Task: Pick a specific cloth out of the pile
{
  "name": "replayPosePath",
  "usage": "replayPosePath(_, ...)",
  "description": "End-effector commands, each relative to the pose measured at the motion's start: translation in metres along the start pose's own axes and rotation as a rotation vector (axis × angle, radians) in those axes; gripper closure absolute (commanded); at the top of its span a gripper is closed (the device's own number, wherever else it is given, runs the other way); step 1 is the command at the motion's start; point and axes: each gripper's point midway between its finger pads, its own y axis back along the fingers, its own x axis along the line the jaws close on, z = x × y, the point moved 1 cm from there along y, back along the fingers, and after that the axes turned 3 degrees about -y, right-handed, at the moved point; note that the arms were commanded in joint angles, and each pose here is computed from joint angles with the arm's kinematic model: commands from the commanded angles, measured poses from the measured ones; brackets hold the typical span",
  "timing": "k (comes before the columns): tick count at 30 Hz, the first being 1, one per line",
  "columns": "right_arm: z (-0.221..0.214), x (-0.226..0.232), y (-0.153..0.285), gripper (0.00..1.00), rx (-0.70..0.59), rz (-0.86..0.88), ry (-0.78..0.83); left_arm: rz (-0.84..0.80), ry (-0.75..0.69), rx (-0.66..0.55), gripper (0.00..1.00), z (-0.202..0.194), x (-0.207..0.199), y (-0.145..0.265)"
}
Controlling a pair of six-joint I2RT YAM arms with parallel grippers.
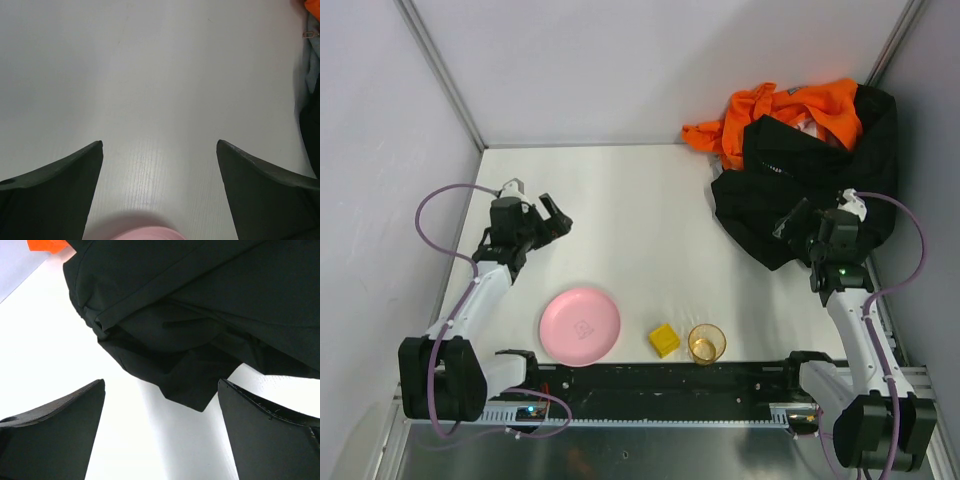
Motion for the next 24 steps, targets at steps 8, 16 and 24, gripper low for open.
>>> replayPosePath(8, 0.005, -0.004, -0.003, 0.01, 0.059, -0.042, -0.095, -0.105, -0.078, 0.123, 0.00, 0.000, -0.017, -0.024)
replayPosePath(16, -0.017, -0.018, -0.005, 0.01, 0.220, -0.059, -0.236, -0.211, -0.090, 0.197, 0.00, 0.005, -0.038, -0.043)
replayPosePath(24, -0.039, -0.030, -0.008, 0.01, 0.342, -0.103, -0.300, -0.047, -0.271, 0.306, 0.00, -0.001, -0.043, -0.058)
